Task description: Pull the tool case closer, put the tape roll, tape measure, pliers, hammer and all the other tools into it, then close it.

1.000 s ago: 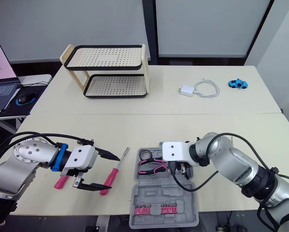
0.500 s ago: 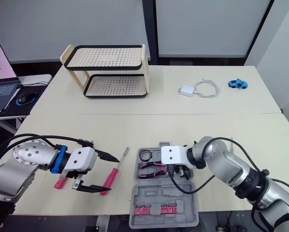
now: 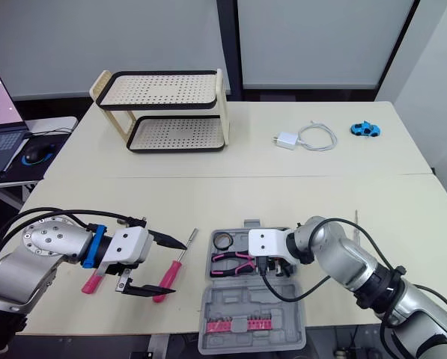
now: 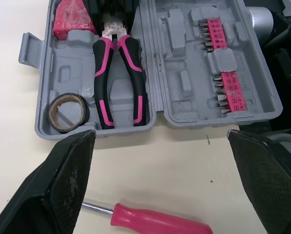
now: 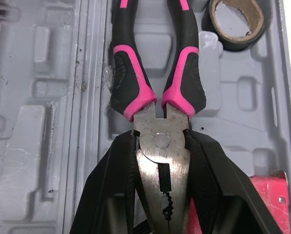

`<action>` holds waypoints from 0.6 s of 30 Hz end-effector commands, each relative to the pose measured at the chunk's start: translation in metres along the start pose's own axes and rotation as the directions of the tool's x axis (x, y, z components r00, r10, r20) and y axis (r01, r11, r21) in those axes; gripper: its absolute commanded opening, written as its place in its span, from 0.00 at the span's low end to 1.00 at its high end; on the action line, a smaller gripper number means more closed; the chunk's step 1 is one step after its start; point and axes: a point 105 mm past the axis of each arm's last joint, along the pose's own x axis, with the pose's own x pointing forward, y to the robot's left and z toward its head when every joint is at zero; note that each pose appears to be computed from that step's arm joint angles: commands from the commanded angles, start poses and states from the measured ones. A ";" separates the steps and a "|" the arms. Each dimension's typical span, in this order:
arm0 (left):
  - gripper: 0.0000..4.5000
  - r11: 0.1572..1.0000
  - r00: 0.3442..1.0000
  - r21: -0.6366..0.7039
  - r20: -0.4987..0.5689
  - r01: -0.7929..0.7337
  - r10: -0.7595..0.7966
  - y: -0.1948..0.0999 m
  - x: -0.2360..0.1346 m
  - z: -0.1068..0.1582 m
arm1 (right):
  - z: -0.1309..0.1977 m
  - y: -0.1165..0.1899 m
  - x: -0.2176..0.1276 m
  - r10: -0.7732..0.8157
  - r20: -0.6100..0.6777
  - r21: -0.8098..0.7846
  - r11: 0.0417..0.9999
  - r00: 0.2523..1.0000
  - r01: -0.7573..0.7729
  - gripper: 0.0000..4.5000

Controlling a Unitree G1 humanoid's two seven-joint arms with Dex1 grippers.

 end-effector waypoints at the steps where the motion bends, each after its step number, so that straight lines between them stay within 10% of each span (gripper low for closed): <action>1: 1.00 0.999 1.000 0.046 0.013 -0.002 0.001 0.001 0.001 0.009 | 0.005 0.002 0.001 -0.001 0.026 -0.020 1.000 1.000 0.001 0.43; 7: 1.00 0.999 1.000 0.043 0.018 -0.013 0.013 0.002 0.001 0.010 | 0.022 0.000 -0.017 0.013 0.090 -0.011 1.000 0.996 -0.012 0.85; 13: 1.00 0.999 0.999 0.030 0.026 -0.035 0.034 0.004 0.000 0.010 | 0.053 -0.012 -0.031 -0.093 0.283 0.032 0.996 0.955 0.088 0.85; 18: 1.00 0.999 0.999 0.024 0.035 -0.042 0.041 0.004 0.000 0.012 | 0.052 -0.012 -0.022 -0.136 0.326 0.102 0.989 0.936 0.109 0.49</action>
